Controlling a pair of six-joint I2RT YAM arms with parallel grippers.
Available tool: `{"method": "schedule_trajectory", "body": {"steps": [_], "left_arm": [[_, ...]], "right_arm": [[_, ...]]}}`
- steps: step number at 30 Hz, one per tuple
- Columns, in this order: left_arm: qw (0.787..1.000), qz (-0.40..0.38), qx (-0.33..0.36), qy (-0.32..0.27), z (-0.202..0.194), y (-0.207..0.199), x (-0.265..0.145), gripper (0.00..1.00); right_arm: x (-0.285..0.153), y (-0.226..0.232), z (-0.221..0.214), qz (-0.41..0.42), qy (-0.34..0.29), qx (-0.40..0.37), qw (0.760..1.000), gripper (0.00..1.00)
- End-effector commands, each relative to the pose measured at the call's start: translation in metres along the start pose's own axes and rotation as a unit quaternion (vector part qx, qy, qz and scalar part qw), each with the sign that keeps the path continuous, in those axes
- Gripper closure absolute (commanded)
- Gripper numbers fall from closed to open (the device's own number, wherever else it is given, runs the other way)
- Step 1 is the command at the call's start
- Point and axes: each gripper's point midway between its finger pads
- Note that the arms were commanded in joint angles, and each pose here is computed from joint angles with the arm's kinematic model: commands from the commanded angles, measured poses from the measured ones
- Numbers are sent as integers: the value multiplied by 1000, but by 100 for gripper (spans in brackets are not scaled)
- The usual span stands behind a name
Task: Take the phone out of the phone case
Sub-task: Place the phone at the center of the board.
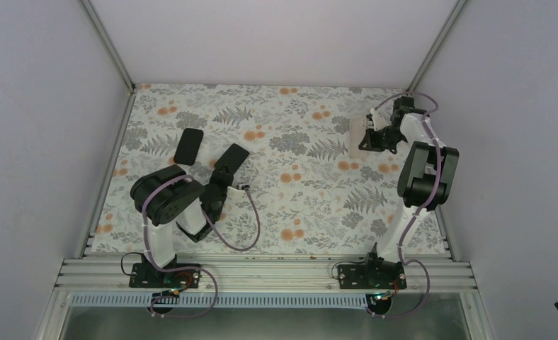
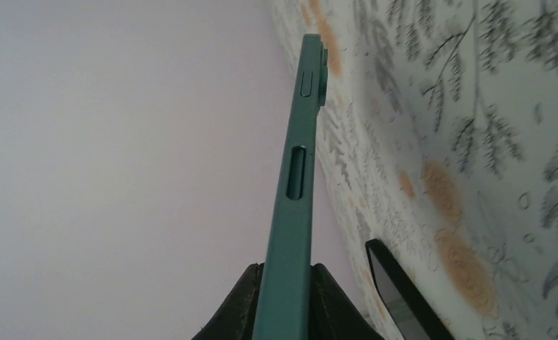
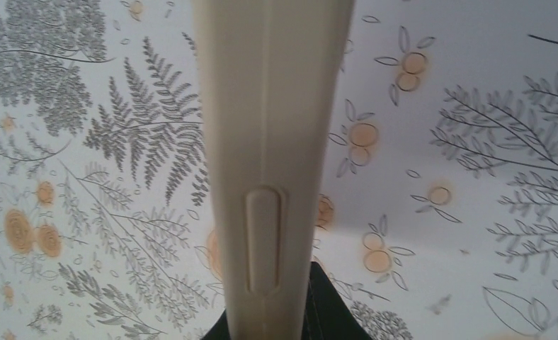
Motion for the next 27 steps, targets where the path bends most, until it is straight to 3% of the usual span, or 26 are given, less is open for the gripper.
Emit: {"method": "schedule_trajectory", "body": {"steps": [1,5,6,8,10,13,17,21,24,27], "left_arm": [[998,43,-47,-3,5,25,9,85],[998,-21,-43,-33,26,5,23,79],[998,-32,-47,-38,29,5,27,75],[995,-74,-47,-52,39,-3,37,51],[990,-121,-50,-59,48,-15,46,45],[990,-128,-32,-55,55,-14,60,39],[980,-178,-6,-91,75,-23,63,25],[946,-267,-32,-183,102,-17,49,10],[928,-297,-36,-221,109,-1,42,3],[895,-345,-69,-273,119,26,31,0]], "right_arm": [[-1,-14,-5,-20,10,11,1000,93],[-5,-12,-3,-20,2,7,1000,92],[-5,-11,-3,-19,0,6,1000,90],[-5,-10,-4,-17,0,5,1000,88],[-5,-10,-3,-15,-4,2,1000,88],[-8,-8,-3,-9,-8,2,1000,85],[-15,-3,-2,-2,-8,-5,1000,60],[-24,-5,0,-12,-13,-9,1000,36],[-36,-11,5,-38,-28,-12,999,26],[-55,-22,14,-95,-55,-21,994,19]]}}
Point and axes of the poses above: each gripper's point midway between its finger pads, its own x axis out along the fingers, its own y axis along the line the jaws close on, z = x × y, and after that the axes turned 15 degrees about x, right-handed
